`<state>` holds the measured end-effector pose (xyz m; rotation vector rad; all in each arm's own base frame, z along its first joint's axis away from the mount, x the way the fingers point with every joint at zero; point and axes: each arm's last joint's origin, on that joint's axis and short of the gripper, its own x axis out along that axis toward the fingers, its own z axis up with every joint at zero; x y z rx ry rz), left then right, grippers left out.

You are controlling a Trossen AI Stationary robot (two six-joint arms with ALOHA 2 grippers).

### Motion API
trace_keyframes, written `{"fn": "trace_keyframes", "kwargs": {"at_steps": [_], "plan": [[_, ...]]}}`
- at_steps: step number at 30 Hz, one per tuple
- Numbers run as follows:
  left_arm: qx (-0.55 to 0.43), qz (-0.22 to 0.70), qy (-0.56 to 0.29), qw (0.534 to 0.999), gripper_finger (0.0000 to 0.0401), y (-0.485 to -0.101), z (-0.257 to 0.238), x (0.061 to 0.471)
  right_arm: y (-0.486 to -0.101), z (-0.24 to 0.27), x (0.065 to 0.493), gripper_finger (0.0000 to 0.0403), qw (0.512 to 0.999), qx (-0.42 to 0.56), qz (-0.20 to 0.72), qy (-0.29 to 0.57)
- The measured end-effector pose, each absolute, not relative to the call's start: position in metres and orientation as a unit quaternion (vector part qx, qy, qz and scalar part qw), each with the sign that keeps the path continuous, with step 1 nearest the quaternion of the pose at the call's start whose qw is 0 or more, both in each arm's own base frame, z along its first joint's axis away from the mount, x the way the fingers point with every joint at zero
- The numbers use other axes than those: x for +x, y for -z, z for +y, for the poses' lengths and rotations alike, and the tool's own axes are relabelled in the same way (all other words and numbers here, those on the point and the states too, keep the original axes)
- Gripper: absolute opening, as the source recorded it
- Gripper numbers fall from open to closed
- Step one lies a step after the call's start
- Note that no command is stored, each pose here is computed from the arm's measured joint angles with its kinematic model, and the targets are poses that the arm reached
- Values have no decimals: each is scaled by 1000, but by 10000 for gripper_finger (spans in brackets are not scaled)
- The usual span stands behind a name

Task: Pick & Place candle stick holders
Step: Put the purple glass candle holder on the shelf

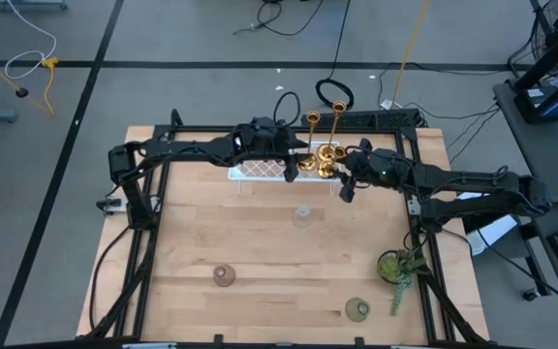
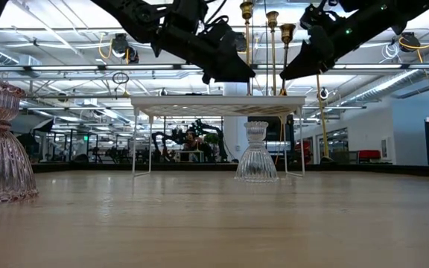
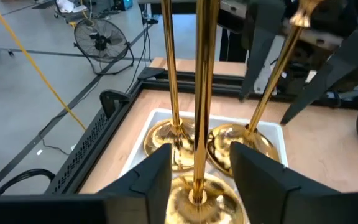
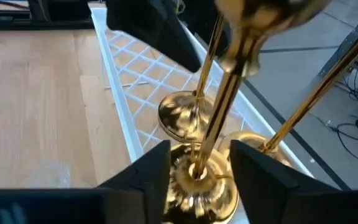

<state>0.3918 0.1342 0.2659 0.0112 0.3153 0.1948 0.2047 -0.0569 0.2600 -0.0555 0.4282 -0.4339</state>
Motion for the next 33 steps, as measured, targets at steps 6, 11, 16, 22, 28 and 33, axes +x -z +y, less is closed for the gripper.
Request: {"fn": "trace_keyframes", "kwargs": {"at_steps": [6,11,16,22,28,33], "plan": [[10,189,-97,977,209,-279,130,377,-260,-58,201,205,942,-35,220,251],[34,208,-100,972,224,-306,121,353,-257,-55,195,228,938,-11,241,250],[46,215,-116,969,225,-342,109,317,-259,-50,191,235,939,-12,245,240],[34,254,-93,962,225,-372,85,261,-259,-41,183,232,938,23,254,233],[20,346,-30,937,225,-369,53,230,-251,-26,179,237,930,65,291,213],[5,414,20,910,225,-360,25,221,-244,-12,181,239,936,84,288,184]]}}
